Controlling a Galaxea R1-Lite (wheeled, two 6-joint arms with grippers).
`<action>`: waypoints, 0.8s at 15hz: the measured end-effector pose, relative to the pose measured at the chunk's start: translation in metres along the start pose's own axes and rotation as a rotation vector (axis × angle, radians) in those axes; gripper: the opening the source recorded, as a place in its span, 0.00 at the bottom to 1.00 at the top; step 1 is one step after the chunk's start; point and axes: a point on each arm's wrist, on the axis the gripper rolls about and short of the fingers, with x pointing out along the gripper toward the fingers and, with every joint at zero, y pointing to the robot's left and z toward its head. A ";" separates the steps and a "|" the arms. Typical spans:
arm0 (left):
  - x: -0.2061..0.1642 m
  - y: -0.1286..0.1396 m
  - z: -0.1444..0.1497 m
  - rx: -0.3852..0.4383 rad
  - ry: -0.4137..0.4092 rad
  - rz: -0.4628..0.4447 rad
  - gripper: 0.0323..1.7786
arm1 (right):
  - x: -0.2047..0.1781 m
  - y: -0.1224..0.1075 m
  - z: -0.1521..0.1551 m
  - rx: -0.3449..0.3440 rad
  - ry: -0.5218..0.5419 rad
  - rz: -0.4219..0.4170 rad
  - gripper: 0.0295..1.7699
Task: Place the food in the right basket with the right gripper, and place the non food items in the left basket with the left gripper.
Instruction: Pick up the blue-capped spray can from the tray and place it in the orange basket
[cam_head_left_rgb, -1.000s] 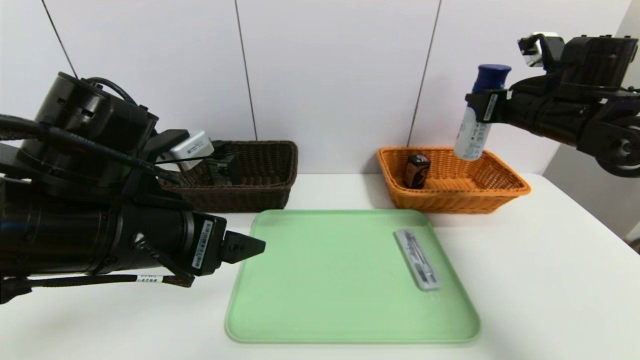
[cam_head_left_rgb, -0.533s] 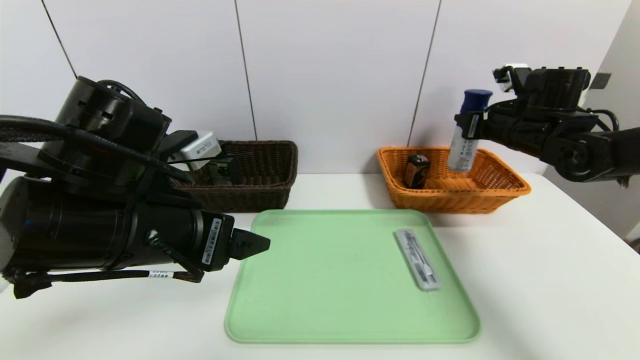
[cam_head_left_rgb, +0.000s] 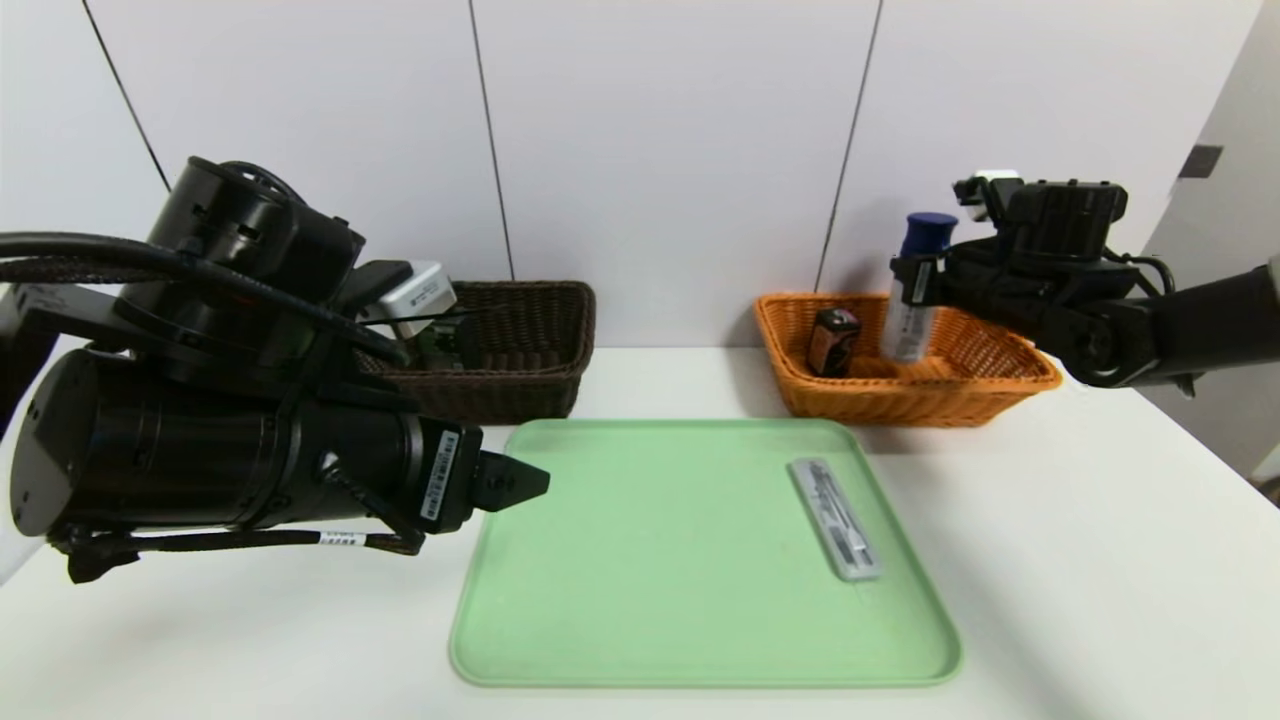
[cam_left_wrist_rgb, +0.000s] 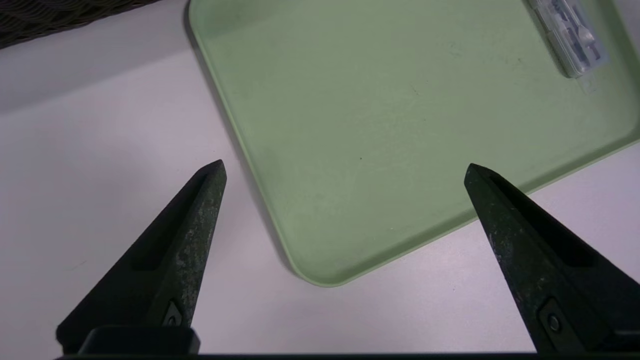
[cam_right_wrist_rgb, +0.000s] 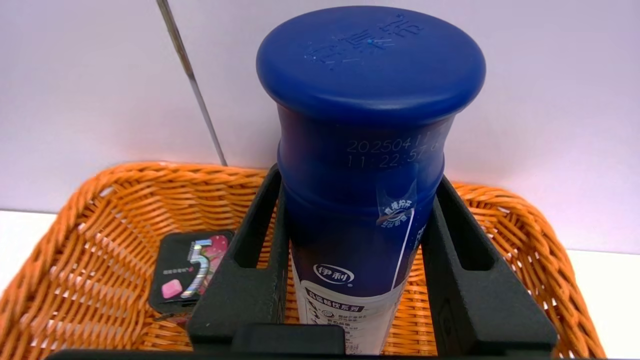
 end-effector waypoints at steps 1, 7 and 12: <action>0.001 0.000 0.000 -0.001 0.001 0.001 0.95 | 0.002 0.000 -0.003 0.000 0.006 0.000 0.41; 0.002 0.000 0.001 -0.001 0.002 0.001 0.95 | 0.005 -0.003 -0.010 0.000 0.026 -0.007 0.41; 0.001 -0.001 0.003 -0.003 -0.003 -0.001 0.95 | 0.004 -0.002 -0.011 0.000 0.030 -0.004 0.68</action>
